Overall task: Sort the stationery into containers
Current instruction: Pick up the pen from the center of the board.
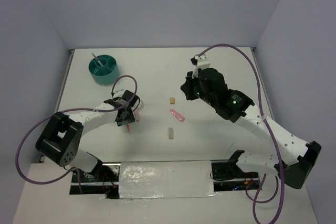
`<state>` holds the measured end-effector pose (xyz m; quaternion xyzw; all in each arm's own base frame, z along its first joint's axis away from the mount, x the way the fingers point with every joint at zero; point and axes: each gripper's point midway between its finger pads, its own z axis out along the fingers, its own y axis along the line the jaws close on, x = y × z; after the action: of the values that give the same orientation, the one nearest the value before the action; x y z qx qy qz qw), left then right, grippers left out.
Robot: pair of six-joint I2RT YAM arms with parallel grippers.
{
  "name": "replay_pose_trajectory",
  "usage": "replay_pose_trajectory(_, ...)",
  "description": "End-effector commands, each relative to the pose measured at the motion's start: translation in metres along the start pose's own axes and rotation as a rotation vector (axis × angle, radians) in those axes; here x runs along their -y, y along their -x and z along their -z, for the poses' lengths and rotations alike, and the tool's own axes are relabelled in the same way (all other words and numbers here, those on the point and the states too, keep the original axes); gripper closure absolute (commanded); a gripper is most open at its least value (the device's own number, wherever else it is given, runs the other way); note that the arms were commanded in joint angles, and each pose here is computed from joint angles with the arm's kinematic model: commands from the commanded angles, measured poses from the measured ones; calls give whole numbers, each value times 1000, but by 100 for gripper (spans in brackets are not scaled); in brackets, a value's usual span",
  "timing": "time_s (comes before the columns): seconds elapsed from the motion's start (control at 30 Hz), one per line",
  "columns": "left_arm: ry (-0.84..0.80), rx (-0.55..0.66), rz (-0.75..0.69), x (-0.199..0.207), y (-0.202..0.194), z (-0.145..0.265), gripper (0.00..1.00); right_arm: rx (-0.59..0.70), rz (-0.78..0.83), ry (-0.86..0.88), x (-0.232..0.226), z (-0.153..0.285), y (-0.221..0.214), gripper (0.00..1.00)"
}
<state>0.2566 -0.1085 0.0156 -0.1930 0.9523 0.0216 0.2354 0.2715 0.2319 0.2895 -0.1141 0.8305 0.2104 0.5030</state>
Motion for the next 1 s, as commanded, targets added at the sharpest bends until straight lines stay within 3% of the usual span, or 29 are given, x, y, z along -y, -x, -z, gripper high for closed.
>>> replay_pose_trajectory(0.0,14,-16,-21,0,-5,-5,52,62,1,42,-7,8,12,100)
replay_pose_trajectory(0.13,28,-24,-28,-1,-5,-8,60,67,5,55,-8,10,12,100)
replay_pose_trajectory(0.23,27,-32,-31,0,-7,-9,74,67,4,74,-11,12,12,100)
replay_pose_trajectory(0.27,28,-37,-30,-2,-9,-9,88,69,3,86,-13,14,12,100)
replay_pose_trajectory(0.37,11,-39,-19,-4,-13,-5,100,70,1,132,-19,20,12,100)
replay_pose_trajectory(0.6,-120,20,12,-2,-6,28,100,57,2,337,-53,26,5,100)
replay_pose_trajectory(0.7,-218,70,14,9,7,54,100,112,-50,320,-53,17,14,100)
replay_pose_trajectory(0.83,-443,226,11,25,38,117,100,226,-170,346,-53,5,15,100)
replay_pose_trajectory(0.87,-555,247,-6,40,41,133,100,352,-248,399,-60,18,42,100)
replay_pose_trajectory(0.93,-747,320,-67,54,41,167,100,406,-332,383,-50,15,36,100)
replay_pose_trajectory(0.97,-923,359,-109,73,42,195,100,506,-402,432,-53,31,57,100)
